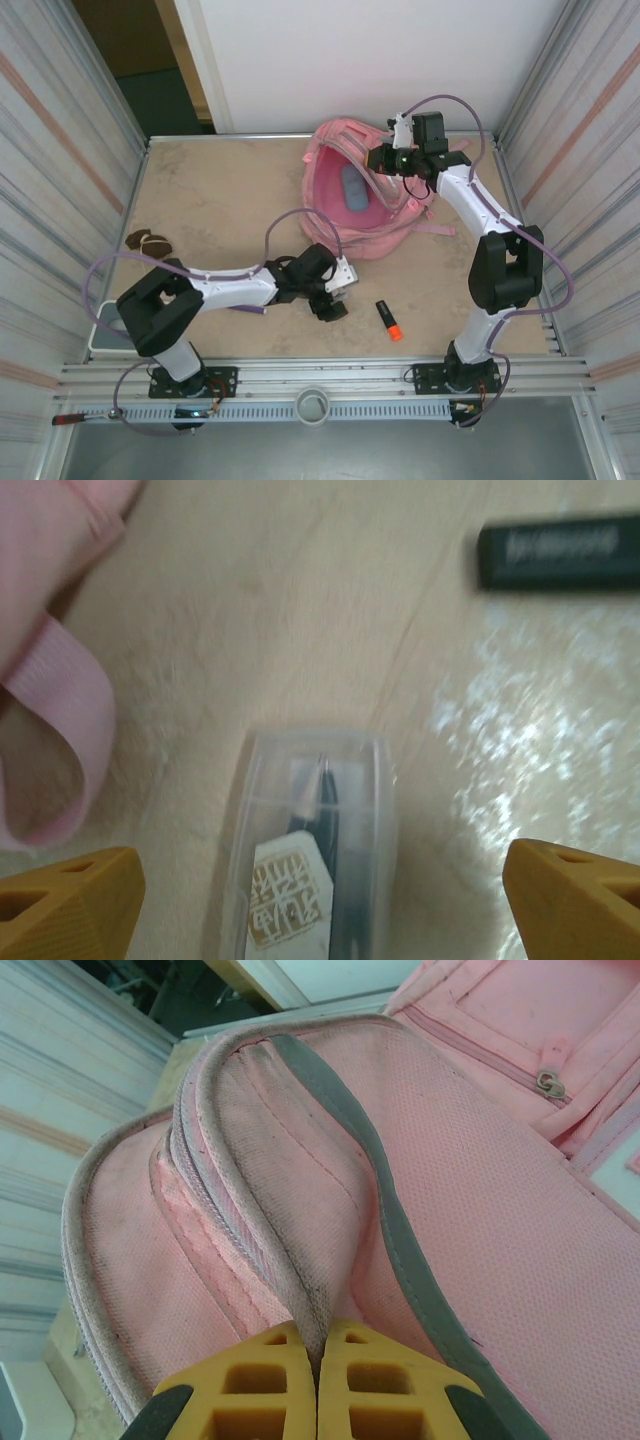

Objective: Pack books, pencil case, and school supplies into a backpack

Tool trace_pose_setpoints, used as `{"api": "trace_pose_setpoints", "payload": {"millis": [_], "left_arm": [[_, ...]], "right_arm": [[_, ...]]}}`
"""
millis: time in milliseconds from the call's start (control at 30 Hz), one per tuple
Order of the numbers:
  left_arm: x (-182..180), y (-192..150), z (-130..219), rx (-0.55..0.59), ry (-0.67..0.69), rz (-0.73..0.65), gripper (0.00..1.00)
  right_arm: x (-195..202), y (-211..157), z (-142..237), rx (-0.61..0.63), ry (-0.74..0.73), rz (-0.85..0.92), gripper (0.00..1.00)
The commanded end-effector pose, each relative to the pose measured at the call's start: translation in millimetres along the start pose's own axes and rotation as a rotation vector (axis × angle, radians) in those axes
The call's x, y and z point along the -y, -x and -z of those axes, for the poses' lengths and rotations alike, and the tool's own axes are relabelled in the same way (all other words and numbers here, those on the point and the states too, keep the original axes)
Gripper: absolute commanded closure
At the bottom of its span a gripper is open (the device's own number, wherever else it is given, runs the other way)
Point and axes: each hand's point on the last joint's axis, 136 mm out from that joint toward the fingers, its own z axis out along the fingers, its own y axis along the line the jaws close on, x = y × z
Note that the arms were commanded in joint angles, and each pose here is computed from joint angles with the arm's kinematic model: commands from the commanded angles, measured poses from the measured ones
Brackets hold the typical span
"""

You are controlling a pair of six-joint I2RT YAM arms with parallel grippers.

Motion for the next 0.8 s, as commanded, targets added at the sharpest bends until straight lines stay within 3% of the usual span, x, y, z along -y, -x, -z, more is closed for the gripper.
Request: {"api": "trace_pose_setpoints", "payload": {"millis": [0,167,367,500,633,767], "left_arm": [[-9,-8,-4,-0.071,0.045,-0.046,0.07],[-9,-15,-12,-0.107,0.042,-0.042,0.17],[-4,-9,-15,-0.087,0.006,-0.036,0.45],[-1,2,-17,-0.052,-0.019,-0.036,0.56],[-5,23,-11,0.009,-0.019,-0.016,0.63],[-28,63,18,0.158,0.034,0.083,0.67]], "right_arm": [[2,14,4,0.052,0.014,0.015,1.00],[4,13,3,0.049,0.009,0.014,1.00],[5,13,3,0.047,0.008,0.011,1.00],[4,13,4,0.044,0.007,0.011,1.00],[4,13,6,0.046,0.002,0.016,1.00],[2,13,6,0.044,0.008,0.013,1.00]]}}
